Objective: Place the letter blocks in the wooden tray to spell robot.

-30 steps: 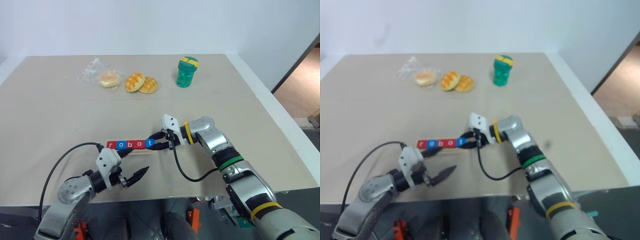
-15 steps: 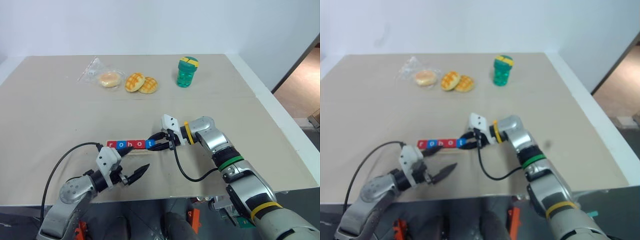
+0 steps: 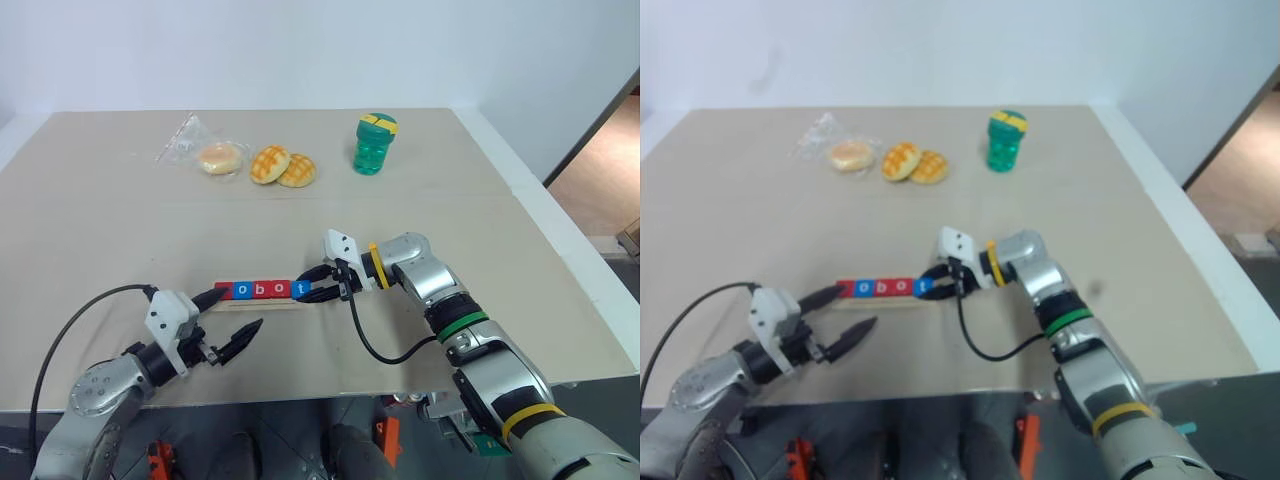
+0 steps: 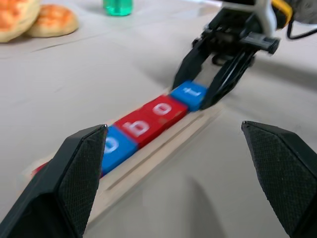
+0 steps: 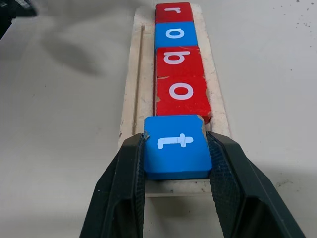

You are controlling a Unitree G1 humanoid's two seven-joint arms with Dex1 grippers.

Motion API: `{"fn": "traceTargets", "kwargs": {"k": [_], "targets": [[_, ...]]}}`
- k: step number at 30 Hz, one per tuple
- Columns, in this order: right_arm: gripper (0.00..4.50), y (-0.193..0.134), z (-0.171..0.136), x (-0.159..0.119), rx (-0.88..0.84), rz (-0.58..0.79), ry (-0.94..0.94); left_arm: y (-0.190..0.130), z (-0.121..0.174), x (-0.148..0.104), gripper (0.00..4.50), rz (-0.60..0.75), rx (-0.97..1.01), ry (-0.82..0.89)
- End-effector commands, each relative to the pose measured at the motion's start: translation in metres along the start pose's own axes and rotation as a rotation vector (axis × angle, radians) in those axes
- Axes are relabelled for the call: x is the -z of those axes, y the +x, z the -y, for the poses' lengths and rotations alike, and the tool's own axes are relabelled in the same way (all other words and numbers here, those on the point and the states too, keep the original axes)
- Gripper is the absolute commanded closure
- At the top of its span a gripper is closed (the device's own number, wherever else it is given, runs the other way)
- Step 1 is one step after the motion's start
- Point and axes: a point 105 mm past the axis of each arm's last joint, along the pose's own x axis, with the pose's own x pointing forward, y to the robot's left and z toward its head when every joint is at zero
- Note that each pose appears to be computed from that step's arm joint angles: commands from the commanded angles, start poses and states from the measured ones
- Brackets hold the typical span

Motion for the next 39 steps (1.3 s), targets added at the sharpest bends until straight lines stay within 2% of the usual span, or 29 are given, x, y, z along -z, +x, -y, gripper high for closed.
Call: {"fn": "traceTargets", "kwargs": {"k": [1, 39], "targets": [[2.79, -0.011, 0.009, -0.023, 0.037, 0.048, -0.043, -0.006, -0.003, -0.011, 0.0, 0.022, 0.006, 0.047], [2.79, -0.004, -0.009, -0.015, 0.153, 0.057, 0.01, 0.005, 0.002, -0.004, 0.0, -0.007, 0.06, 0.048]]}}
